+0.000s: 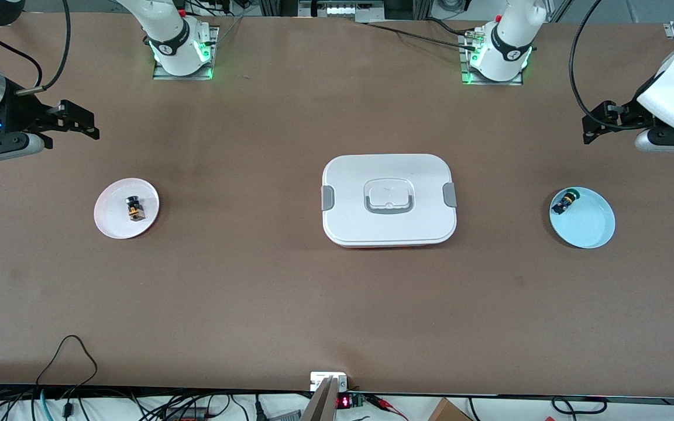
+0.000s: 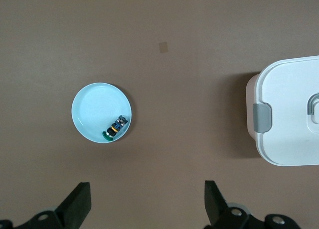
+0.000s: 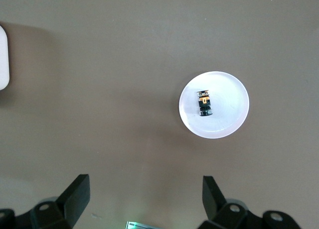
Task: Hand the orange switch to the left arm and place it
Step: 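Move the right gripper toward the switch on the white plate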
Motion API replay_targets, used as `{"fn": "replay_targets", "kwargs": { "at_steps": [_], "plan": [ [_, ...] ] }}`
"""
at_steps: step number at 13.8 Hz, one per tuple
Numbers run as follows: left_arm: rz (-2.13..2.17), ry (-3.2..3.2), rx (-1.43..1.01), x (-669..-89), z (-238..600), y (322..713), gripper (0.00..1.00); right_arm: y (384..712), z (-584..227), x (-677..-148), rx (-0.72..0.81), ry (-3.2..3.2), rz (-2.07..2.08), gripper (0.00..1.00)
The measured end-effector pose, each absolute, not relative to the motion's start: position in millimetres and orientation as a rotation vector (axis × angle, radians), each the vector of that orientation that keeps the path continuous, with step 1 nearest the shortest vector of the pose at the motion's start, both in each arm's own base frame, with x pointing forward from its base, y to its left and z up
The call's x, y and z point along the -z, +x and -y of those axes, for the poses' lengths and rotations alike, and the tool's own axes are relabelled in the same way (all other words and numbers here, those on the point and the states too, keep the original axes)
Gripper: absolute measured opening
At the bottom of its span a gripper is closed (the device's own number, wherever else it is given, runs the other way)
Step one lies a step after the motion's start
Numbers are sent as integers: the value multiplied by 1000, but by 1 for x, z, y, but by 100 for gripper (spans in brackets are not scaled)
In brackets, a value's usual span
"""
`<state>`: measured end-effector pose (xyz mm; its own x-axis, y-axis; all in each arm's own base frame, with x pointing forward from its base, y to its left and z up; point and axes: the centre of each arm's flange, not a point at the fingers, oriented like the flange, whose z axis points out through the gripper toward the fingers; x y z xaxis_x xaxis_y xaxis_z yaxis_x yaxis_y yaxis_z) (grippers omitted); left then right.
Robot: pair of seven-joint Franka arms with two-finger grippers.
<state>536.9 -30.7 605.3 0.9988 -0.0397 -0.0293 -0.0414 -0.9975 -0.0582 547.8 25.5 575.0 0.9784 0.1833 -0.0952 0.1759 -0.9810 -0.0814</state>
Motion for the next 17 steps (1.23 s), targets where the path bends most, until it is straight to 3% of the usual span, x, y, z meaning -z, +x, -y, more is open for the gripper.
{"fn": "replay_targets", "kwargs": {
  "at_steps": [8,12,17],
  "plan": [
    [-55,-3082,-44,-605,28,537,100,550,-27,-567,-187,-3040,289,100],
    [-55,-3082,-44,-605,28,537,100,545,-27,-542,-336,-2962,552,100],
    [-53,-3082,-45,-605,27,537,100,558,-25,-523,-291,-2826,981,100]
  ]
}}
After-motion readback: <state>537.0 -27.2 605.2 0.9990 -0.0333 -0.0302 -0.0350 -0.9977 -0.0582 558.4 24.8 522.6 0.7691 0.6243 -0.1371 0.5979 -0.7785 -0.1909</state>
